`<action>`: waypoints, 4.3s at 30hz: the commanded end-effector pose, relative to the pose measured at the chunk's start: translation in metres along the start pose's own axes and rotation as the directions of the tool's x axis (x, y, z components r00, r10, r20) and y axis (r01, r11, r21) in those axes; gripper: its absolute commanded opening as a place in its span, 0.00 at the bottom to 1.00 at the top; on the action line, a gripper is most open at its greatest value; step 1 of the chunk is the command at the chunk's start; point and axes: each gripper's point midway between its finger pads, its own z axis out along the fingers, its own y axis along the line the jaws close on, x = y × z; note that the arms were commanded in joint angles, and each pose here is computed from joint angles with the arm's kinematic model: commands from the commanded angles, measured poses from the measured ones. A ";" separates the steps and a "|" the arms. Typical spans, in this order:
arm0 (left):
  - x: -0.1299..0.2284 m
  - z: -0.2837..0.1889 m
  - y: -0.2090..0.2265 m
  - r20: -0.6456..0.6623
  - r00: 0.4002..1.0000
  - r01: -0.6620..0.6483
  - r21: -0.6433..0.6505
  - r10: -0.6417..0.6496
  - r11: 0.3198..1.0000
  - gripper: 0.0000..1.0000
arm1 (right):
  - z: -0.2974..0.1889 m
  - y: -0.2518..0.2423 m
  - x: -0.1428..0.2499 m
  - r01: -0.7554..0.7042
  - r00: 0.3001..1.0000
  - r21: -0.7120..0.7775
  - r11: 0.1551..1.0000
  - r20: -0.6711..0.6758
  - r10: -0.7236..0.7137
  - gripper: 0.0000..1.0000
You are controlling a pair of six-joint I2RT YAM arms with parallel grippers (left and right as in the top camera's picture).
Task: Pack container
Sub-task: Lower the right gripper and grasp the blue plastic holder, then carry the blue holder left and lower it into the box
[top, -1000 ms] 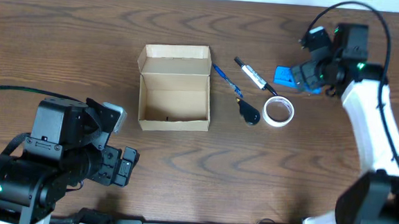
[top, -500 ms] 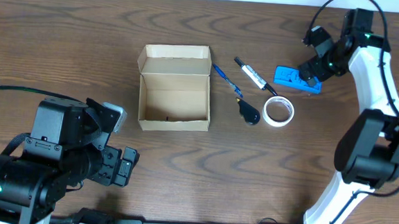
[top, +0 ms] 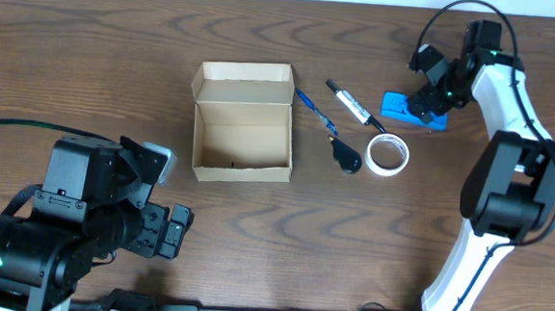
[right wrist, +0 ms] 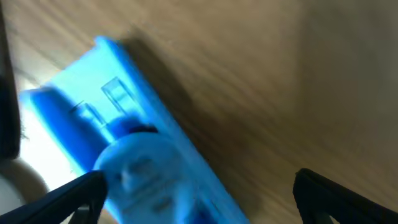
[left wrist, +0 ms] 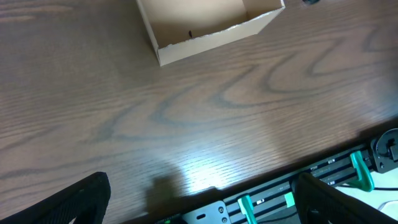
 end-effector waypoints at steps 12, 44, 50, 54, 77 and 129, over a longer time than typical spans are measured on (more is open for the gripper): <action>-0.002 -0.004 -0.002 0.014 1.000 -0.019 0.005 0.019 1.000 0.95 | 0.033 0.016 0.002 0.065 0.997 -0.057 0.996 -0.033 -0.067 0.99; -0.002 -0.004 -0.002 0.014 1.000 -0.019 0.005 0.019 1.000 0.95 | -0.050 0.023 -0.022 0.211 0.976 -0.122 0.970 -0.026 -0.215 0.99; -0.002 -0.004 -0.002 0.014 1.000 -0.019 0.005 0.019 1.000 0.95 | -0.043 0.024 -0.020 0.227 0.973 -0.133 0.965 -0.018 -0.232 0.99; -0.002 -0.004 -0.002 0.014 1.000 -0.019 0.005 0.019 1.000 0.95 | -0.029 0.022 -0.013 0.220 0.973 -0.142 0.965 -0.041 -0.228 0.99; -0.002 -0.004 -0.002 0.014 1.000 -0.019 0.005 0.019 1.000 0.95 | 0.019 0.033 0.011 0.228 0.951 -0.208 0.951 -0.162 -0.263 0.99; -0.002 -0.004 -0.002 0.014 1.000 -0.019 0.005 0.019 1.000 0.95 | 0.020 0.020 -0.026 0.019 0.985 -0.065 0.998 -0.169 -0.030 0.39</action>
